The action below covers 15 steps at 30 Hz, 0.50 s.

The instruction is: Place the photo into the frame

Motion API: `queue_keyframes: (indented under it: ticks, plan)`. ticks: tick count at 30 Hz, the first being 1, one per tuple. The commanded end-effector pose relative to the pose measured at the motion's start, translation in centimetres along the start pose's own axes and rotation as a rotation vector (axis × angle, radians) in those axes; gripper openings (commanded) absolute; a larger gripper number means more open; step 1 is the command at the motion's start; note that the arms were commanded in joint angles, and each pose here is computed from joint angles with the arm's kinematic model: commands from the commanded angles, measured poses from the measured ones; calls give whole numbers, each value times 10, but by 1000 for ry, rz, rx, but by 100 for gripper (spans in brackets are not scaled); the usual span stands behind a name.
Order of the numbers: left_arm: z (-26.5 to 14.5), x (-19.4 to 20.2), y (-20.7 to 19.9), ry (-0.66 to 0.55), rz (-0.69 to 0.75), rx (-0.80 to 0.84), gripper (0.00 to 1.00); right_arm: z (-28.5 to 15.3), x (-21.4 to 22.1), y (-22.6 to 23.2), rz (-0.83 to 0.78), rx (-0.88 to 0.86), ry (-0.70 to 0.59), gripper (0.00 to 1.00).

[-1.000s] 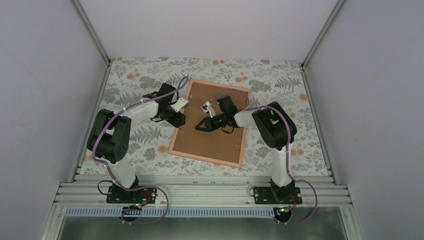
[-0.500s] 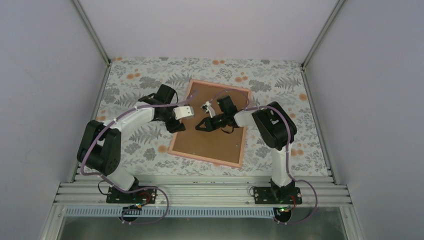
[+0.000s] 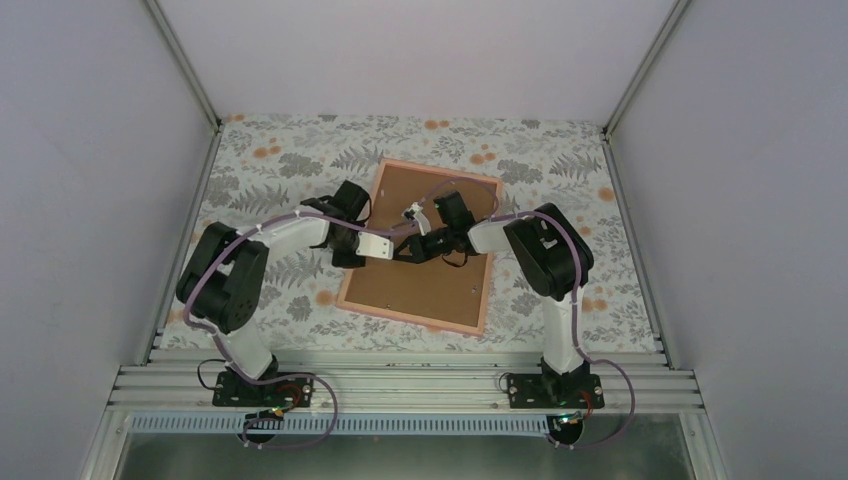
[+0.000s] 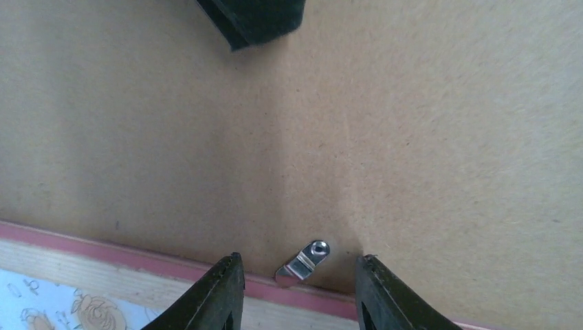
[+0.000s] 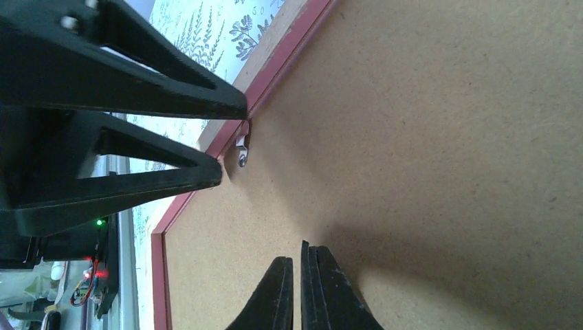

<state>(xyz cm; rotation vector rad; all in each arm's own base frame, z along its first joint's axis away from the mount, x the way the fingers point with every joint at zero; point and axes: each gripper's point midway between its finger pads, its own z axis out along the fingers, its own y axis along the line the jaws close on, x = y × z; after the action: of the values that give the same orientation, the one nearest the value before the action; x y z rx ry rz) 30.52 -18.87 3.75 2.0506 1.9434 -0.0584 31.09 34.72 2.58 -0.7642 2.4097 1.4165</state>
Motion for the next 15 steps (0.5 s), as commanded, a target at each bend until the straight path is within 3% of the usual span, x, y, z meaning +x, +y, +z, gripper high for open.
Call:
queue_keyframes:
  ticks: [1,5,15]
  plan:
    - [10,9,8,68,70,-5,41,2,31,-42,96,163,57,7]
    - [19,15,4,107,72,19,38,1,32,-44,101,165,56,6]
    - [25,32,-20,188,82,143,19,-2,32,-50,117,183,51,6]
